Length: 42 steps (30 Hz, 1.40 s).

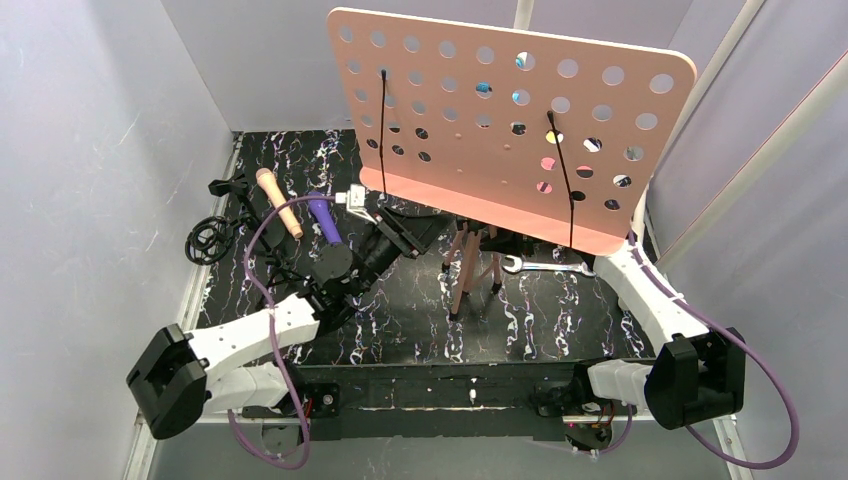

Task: Pack up the instrument practice props
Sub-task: Move the music stand to the center of the board.

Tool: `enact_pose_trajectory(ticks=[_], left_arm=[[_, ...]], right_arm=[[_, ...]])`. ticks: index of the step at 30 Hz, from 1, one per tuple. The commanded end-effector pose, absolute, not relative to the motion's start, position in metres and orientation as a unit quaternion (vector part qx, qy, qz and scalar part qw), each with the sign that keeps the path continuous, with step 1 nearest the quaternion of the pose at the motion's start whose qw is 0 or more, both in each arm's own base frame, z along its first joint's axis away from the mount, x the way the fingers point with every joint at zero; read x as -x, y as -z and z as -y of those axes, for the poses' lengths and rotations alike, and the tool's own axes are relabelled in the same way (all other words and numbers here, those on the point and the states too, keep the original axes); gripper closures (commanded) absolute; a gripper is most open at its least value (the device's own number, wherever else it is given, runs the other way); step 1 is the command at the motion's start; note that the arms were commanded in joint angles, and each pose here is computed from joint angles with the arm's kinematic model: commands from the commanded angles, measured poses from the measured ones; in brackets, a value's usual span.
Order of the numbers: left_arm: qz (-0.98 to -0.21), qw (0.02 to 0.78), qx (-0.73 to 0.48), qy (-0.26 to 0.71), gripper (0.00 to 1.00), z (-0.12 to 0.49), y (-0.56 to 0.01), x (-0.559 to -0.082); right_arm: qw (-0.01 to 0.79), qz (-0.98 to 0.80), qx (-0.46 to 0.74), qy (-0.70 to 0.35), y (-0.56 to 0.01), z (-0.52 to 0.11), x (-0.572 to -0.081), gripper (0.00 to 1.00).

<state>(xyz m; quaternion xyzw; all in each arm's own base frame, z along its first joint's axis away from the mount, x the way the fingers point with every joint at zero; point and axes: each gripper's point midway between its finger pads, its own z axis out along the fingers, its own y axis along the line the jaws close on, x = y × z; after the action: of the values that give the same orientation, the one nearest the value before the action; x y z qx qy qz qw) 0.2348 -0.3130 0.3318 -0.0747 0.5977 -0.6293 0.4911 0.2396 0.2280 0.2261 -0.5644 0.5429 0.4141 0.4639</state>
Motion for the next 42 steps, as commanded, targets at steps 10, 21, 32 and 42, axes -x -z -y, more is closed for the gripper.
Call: enact_pose_trajectory(ticks=[10, 21, 32, 42], left_arm=[[-0.570, 0.404, 0.142, 0.702, 0.73, 0.340, -0.363, -0.251], [-0.566, 0.259, 0.275, 0.733, 1.00, 0.339, -0.350, -0.253], [-0.564, 0.237, 0.332, 0.718, 0.58, 0.322, -0.345, -0.246], [-0.594, 0.367, 0.264, 0.665, 0.02, 0.289, -0.319, -0.237]], right_arm=[[0.436, -0.557, 0.551, -0.443, -0.215, -0.227, -0.224, 0.99], [0.436, -0.558, 0.550, -0.442, -0.214, -0.227, -0.225, 0.99], [0.435, -0.561, 0.548, -0.442, -0.212, -0.226, -0.226, 0.99], [0.435, -0.562, 0.546, -0.443, -0.212, -0.226, -0.226, 0.99]])
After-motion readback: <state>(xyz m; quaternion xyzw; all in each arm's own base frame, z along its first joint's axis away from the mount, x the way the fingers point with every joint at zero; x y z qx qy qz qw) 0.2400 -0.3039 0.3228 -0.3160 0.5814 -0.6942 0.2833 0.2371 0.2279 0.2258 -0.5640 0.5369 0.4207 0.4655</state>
